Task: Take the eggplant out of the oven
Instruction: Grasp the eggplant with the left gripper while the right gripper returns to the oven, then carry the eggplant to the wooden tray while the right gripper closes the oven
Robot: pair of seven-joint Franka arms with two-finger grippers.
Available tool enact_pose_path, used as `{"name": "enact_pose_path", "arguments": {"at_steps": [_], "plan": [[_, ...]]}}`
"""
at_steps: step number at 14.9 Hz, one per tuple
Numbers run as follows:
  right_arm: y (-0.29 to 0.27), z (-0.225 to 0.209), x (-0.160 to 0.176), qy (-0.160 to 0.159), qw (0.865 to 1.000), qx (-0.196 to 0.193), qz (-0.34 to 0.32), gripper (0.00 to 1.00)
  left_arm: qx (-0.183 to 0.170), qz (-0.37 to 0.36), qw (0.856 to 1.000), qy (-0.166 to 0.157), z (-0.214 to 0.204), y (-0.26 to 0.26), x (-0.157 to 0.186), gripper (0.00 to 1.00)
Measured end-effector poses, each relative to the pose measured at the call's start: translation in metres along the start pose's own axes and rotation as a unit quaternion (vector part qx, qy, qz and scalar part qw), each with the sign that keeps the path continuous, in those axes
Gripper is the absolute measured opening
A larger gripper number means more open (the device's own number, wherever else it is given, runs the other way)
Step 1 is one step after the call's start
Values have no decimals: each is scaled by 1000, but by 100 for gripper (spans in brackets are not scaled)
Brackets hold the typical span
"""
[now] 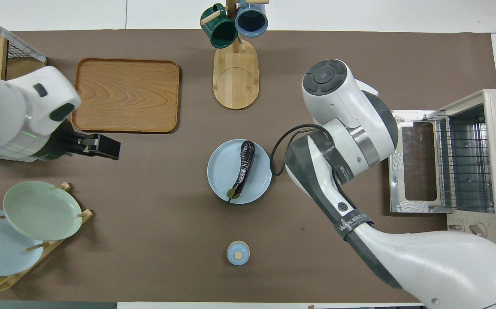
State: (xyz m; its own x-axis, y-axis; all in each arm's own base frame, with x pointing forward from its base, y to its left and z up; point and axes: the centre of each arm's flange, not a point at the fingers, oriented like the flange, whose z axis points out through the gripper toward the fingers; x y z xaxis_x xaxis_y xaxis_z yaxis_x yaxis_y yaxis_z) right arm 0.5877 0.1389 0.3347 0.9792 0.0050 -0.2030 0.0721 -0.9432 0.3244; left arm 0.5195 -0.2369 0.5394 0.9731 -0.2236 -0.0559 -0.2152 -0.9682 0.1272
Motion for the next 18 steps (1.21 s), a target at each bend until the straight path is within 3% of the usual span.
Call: {"name": "enact_pose_path", "arguments": {"at_steps": [4, 10, 15, 17, 18], "plan": [[33, 52, -7, 9, 1000, 20, -18, 1, -14, 8, 1000, 11, 90, 79, 30, 100], [34, 63, -19, 12, 999, -5, -42, 1, -19, 23, 999, 15, 216, 155, 34, 100], [42, 74, -23, 15, 998, -21, -50, 1, -14, 9, 1000, 12, 247, 150, 32, 98], [42, 74, -23, 20, 997, -38, -63, 1, -13, 8, 1000, 11, 253, 149, 29, 81], [40, 74, -24, 22, 996, -46, -73, 1, -13, 9, 1000, 10, 255, 150, 27, 81]]}}
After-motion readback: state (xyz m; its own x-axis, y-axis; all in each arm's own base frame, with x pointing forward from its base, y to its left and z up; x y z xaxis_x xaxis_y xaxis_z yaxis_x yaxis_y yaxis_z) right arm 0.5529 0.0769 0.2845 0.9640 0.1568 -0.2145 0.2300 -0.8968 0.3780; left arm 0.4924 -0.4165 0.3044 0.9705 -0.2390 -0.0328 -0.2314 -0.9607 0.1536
